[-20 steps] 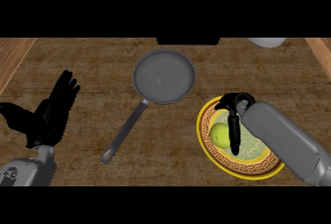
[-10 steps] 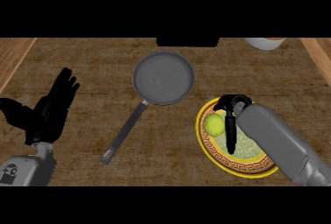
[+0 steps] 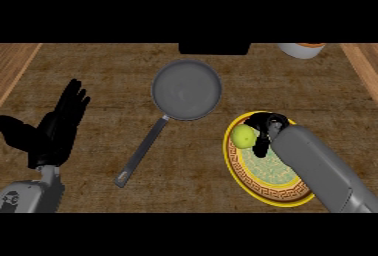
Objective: Pick the pear from the plate and place it in the pan
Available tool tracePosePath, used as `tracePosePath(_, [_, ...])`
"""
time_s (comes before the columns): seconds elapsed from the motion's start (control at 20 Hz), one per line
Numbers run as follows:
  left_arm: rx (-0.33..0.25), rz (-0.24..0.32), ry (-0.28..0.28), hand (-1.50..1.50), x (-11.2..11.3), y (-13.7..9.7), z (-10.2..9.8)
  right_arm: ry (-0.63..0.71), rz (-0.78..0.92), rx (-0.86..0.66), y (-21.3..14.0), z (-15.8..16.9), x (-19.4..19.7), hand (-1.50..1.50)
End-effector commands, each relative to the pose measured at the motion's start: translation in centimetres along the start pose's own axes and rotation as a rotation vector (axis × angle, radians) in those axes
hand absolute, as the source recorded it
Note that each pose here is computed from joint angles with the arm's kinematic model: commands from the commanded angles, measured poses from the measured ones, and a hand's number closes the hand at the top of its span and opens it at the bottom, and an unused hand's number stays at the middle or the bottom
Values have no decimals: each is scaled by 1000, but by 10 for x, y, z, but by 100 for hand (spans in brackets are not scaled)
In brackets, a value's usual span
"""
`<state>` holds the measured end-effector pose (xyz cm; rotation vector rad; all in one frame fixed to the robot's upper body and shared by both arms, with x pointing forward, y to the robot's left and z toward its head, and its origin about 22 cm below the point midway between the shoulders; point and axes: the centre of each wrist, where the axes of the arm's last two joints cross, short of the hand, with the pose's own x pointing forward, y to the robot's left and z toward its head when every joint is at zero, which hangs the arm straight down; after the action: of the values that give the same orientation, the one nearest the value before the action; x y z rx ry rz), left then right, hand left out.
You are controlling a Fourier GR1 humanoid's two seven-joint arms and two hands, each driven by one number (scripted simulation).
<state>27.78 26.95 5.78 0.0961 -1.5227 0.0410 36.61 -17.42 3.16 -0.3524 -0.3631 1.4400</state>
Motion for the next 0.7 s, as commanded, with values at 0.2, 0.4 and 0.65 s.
tracePosePath(0.2, [1, 1, 5, 0, 7, 1, 0, -48, -68, 55, 29, -24, -5, 150])
tracePosePath(0.4, [-55, 1, -14, 0, 4, -14, -7, 31, -230, -224, 9, 13, 114, 150])
tracePosePath(0.65, [-118, -2, -25, 0, 9, -24, -9, 111, -338, -580, -27, 63, 161, 150])
